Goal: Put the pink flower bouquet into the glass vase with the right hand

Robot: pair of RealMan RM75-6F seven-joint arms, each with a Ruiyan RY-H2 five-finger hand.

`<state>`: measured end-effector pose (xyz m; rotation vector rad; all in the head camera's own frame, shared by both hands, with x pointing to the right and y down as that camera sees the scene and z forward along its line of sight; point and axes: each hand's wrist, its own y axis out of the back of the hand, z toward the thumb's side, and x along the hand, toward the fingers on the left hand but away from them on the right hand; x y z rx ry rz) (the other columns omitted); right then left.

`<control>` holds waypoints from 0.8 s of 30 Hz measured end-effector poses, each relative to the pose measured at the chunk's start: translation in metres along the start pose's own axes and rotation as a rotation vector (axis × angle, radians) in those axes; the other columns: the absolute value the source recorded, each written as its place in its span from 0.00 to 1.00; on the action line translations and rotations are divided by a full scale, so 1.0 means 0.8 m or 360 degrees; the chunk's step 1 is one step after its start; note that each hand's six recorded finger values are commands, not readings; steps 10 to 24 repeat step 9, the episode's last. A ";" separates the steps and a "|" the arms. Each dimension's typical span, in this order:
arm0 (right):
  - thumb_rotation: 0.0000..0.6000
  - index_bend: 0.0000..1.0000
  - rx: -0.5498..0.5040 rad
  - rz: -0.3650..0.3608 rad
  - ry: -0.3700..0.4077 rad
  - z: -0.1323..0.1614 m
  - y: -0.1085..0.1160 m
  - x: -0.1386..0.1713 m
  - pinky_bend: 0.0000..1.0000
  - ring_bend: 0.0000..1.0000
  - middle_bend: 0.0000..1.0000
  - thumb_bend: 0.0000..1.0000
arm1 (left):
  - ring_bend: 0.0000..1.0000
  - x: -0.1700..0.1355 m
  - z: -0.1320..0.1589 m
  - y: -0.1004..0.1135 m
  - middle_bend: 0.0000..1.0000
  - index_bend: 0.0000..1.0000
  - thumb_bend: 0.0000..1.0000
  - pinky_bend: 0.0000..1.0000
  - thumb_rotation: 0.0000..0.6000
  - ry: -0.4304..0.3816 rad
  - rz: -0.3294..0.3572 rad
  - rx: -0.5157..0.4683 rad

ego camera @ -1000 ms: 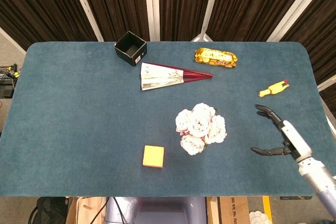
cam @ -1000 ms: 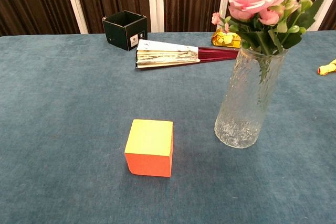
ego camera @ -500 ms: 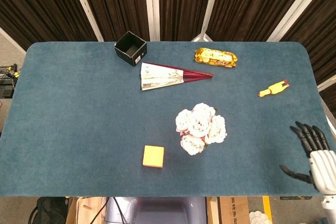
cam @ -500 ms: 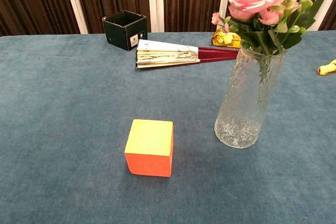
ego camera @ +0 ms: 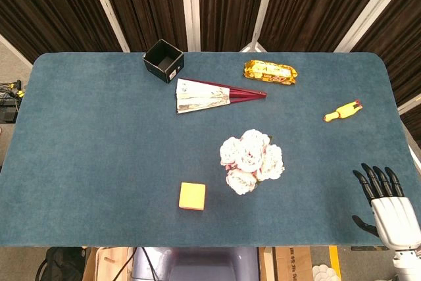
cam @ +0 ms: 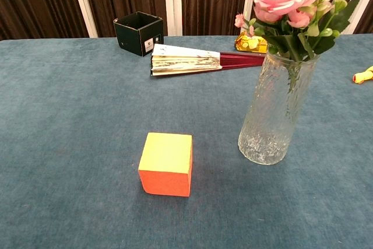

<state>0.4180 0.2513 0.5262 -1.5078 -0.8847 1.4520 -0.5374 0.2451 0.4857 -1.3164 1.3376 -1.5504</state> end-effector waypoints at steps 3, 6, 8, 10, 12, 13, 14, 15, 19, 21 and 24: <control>1.00 0.13 0.0024 -0.0016 -0.0055 -0.004 -0.001 -0.002 0.00 0.05 0.08 0.04 | 0.00 0.001 -0.002 -0.001 0.00 0.09 0.25 0.02 1.00 0.0011 -0.0001 -0.0002; 1.00 0.13 0.0054 -0.0049 -0.0106 -0.009 0.002 -0.002 0.00 0.05 0.07 0.04 | 0.00 0.001 -0.002 -0.002 0.00 0.09 0.25 0.02 1.00 0.0011 -0.0009 0.0007; 1.00 0.13 0.0061 -0.0064 -0.0146 -0.013 0.005 0.000 0.00 0.05 0.08 0.04 | 0.00 0.001 -0.001 -0.002 0.00 0.09 0.25 0.02 1.00 0.0012 -0.0011 0.0008; 1.00 0.13 0.0058 -0.0072 -0.0174 -0.016 0.007 0.002 0.00 0.05 0.08 0.04 | 0.00 0.001 -0.002 -0.002 0.00 0.09 0.25 0.02 1.00 0.0014 -0.0009 0.0009; 1.00 0.13 0.0058 -0.0072 -0.0174 -0.016 0.007 0.002 0.00 0.05 0.08 0.04 | 0.00 0.001 -0.002 -0.002 0.00 0.09 0.25 0.02 1.00 0.0014 -0.0009 0.0009; 1.00 0.13 0.0058 -0.0072 -0.0174 -0.016 0.007 0.002 0.00 0.05 0.08 0.04 | 0.00 0.001 -0.002 -0.002 0.00 0.09 0.25 0.02 1.00 0.0014 -0.0009 0.0009; 1.00 0.13 0.0058 -0.0072 -0.0174 -0.016 0.007 0.002 0.00 0.05 0.08 0.04 | 0.00 0.001 -0.002 -0.002 0.00 0.09 0.25 0.02 1.00 0.0014 -0.0009 0.0009; 1.00 0.13 0.0058 -0.0072 -0.0174 -0.016 0.007 0.002 0.00 0.05 0.08 0.04 | 0.00 0.001 -0.002 -0.002 0.00 0.09 0.25 0.02 1.00 0.0014 -0.0009 0.0009; 1.00 0.13 0.0058 -0.0072 -0.0174 -0.016 0.007 0.002 0.00 0.05 0.08 0.04 | 0.00 0.001 -0.002 -0.002 0.00 0.09 0.25 0.02 1.00 0.0014 -0.0009 0.0009; 1.00 0.13 0.0058 -0.0072 -0.0174 -0.016 0.007 0.002 0.00 0.05 0.08 0.04 | 0.00 0.001 -0.002 -0.002 0.00 0.09 0.25 0.02 1.00 0.0014 -0.0009 0.0009; 1.00 0.13 0.0058 -0.0072 -0.0174 -0.016 0.007 0.002 0.00 0.05 0.08 0.04 | 0.00 0.001 -0.002 -0.002 0.00 0.09 0.25 0.02 1.00 0.0014 -0.0009 0.0009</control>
